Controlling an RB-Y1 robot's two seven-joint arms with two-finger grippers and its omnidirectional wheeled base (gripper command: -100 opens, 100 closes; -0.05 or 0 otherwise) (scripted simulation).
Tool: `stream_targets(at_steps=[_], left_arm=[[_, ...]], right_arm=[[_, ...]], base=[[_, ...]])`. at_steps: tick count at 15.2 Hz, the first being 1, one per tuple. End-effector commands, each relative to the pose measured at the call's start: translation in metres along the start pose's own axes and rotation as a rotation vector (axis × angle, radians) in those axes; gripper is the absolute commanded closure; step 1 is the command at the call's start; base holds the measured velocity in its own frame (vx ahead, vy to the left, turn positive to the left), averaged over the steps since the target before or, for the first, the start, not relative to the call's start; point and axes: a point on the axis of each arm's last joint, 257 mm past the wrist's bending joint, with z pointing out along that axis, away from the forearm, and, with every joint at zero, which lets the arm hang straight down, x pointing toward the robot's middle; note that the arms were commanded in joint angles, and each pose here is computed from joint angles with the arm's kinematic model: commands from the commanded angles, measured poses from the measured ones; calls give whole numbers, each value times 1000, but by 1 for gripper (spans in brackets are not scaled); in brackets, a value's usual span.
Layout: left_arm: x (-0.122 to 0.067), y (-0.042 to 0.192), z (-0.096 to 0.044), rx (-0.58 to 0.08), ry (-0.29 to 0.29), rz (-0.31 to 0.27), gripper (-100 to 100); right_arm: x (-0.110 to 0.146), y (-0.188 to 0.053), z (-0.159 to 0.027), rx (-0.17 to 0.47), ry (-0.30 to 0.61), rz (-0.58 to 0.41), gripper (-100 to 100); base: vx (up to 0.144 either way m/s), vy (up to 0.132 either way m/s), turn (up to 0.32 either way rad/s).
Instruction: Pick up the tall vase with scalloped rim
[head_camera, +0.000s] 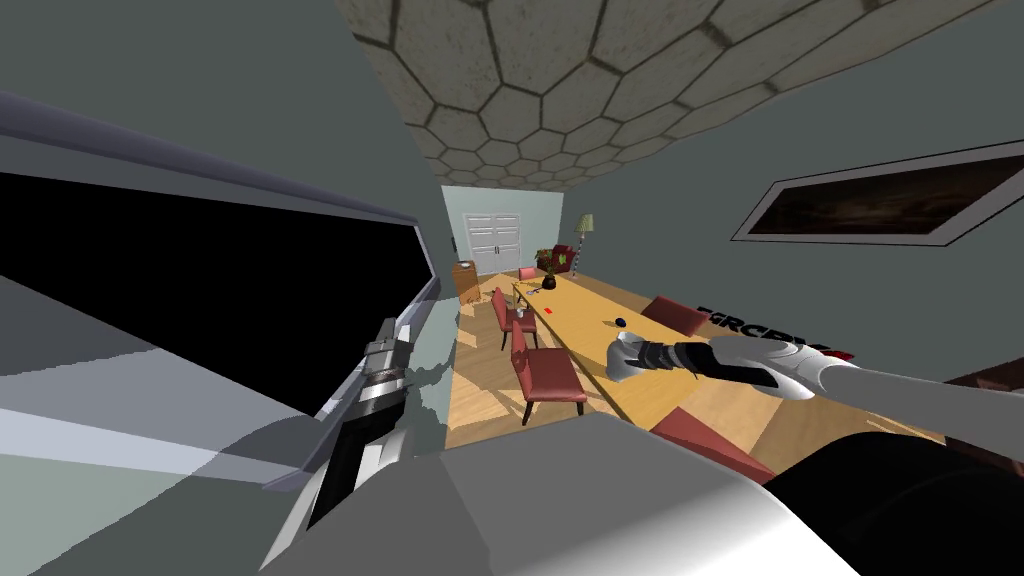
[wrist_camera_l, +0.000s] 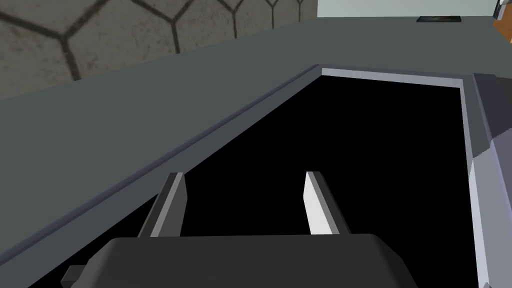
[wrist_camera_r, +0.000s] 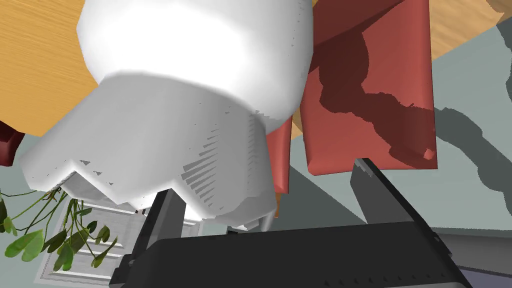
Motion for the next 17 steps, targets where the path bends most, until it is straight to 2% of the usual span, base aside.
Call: stream_targets(at_steps=[1,2,3,4,6,8,11,12,13,16,17], left_arm=[[0,0,0,0,0,0,0],[0,0,0,0,0,0,0],[0,0,0,0,0,0,0],[0,0,0,0,0,0,0],[0,0,0,0,0,0,0],[0,0,0,0,0,0,0],[0,0,0,0,0,0,0],[0,0,0,0,0,0,0],[0,0,0,0,0,0,0],[0,0,0,0,0,0,0],[0,0,0,0,0,0,0]], right_arm=[[35,-13,-18,8,98,-21,-100],[36,-17,-20,15,104,-24,-100],[53,-26,-32,23,154,-34,-100],[53,-26,-32,23,154,-34,-100],[79,-40,-54,35,238,-48,-100],[79,-40,-54,35,238,-48,-100],[104,-52,-78,45,320,-60,-100],[96,-48,-70,42,291,-56,-100],[108,-43,-68,45,299,-46,-100],[124,-34,-62,48,302,-31,-100],[117,-39,-65,46,300,-36,-100]], base=[[77,164,190],[83,152,113],[78,136,73],[62,112,53],[48,105,106],[32,79,47],[36,62,62],[4,20,-43],[-4,-6,19],[-15,-21,61],[-9,-12,23]])
